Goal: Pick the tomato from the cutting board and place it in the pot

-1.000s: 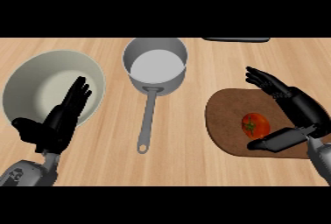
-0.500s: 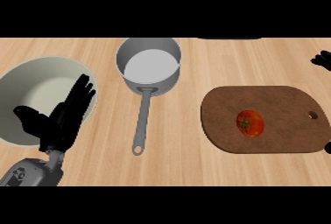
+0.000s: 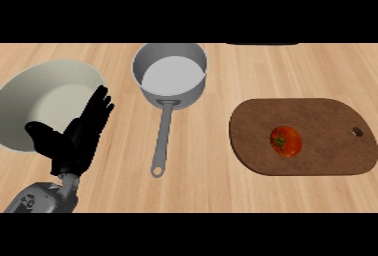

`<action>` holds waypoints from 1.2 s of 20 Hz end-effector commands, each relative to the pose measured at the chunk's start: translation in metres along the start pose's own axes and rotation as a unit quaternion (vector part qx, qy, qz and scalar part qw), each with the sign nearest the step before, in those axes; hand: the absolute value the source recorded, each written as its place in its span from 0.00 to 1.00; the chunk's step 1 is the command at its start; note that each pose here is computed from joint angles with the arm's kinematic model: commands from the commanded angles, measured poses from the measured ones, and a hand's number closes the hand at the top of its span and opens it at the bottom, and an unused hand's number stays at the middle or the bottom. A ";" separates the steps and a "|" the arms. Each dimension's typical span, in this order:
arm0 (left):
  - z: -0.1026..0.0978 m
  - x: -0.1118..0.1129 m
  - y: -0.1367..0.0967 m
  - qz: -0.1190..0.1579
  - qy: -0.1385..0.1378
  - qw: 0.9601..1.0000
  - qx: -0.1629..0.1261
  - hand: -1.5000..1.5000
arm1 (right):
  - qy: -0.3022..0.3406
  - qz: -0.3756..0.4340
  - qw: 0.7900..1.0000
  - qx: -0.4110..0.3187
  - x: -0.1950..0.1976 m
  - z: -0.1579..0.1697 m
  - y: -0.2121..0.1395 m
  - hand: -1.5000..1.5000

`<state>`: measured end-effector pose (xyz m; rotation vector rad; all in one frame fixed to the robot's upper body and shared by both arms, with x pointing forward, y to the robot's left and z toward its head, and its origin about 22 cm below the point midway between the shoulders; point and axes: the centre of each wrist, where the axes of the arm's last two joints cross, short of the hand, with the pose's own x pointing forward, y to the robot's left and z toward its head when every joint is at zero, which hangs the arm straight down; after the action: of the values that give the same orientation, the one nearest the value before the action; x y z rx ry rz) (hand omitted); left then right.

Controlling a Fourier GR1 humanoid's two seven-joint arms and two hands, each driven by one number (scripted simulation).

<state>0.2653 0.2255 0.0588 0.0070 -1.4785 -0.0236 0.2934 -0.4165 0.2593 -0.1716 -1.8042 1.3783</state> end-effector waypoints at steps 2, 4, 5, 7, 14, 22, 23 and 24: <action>0.001 0.007 0.004 0.009 0.000 1.000 -0.003 0.50 | 0.032 0.010 0.995 0.094 0.017 -0.004 -0.024 0.00; -0.014 0.012 -0.004 0.005 0.008 1.000 0.000 0.50 | 0.036 0.018 0.992 0.116 0.023 -0.024 -0.009 0.00; 0.000 -0.012 -0.002 0.007 0.009 1.000 0.003 0.50 | 0.055 0.025 0.990 0.129 0.024 -0.021 -0.004 0.00; -0.002 -0.004 0.009 -0.012 0.005 1.000 0.011 0.50 | 0.058 0.010 0.990 0.132 0.004 -0.026 0.020 0.00; 0.006 -0.019 -0.005 -0.006 -0.001 1.000 0.004 0.50 | 0.104 0.028 0.979 0.173 0.002 -0.044 0.026 0.00; 0.006 -0.003 0.002 -0.002 0.002 1.000 0.010 0.50 | 0.139 0.079 0.968 0.195 -0.005 -0.050 0.070 0.00; 0.002 -0.006 0.004 -0.008 0.006 1.000 0.004 0.50 | 0.133 0.073 0.970 0.190 -0.010 -0.058 0.070 0.00; 0.004 0.015 -0.006 0.007 -0.007 1.000 0.009 0.50 | 0.136 0.072 0.970 0.186 0.007 -0.067 0.065 0.00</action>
<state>0.2639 0.2264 0.0639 0.0168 -1.4797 -0.0175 0.3122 -0.3562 0.2127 -0.2873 -1.3203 1.6678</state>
